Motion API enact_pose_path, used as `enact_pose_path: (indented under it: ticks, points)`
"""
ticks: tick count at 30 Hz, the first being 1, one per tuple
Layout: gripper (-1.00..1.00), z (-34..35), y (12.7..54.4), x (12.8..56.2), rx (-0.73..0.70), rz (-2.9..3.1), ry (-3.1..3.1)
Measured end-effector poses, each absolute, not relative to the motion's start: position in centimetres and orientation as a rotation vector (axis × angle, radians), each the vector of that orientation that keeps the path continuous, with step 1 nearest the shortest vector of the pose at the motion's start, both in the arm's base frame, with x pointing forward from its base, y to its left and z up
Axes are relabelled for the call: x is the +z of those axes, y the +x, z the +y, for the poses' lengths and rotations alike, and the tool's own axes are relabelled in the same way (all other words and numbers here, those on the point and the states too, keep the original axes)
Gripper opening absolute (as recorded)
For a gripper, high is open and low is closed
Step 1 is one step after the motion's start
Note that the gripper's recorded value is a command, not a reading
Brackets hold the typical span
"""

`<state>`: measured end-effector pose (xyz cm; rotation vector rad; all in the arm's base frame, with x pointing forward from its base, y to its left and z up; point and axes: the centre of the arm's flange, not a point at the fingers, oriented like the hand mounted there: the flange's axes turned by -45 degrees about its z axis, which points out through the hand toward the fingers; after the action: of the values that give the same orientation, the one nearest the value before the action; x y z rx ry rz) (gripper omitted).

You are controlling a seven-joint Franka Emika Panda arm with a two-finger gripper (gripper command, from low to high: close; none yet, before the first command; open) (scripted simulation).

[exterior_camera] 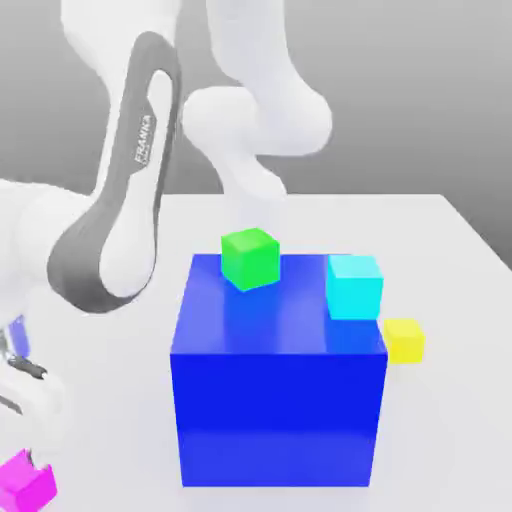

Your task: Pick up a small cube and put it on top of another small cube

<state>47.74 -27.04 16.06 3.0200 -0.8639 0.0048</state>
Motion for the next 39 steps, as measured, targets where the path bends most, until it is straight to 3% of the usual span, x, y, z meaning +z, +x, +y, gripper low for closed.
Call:
enact_pose_path:
  ticks: [1,2,9,14,25,39]
  points:
    - [0.0,-27.1,47.7,14.5,0.003,-0.865,3.019]
    - [-1.0,-27.1,47.6,13.5,0.001,-0.867,3.019]
    - [-1.0,-27.1,47.6,13.4,0.0,-0.868,3.019]
    - [-1.0,-26.5,47.6,19.7,0.002,-0.868,3.031]
    - [-1.0,-16.1,46.4,31.5,0.003,-0.79,3.174]
    - [-1.0,-5.4,37.7,42.4,-0.014,-0.649,3.186]
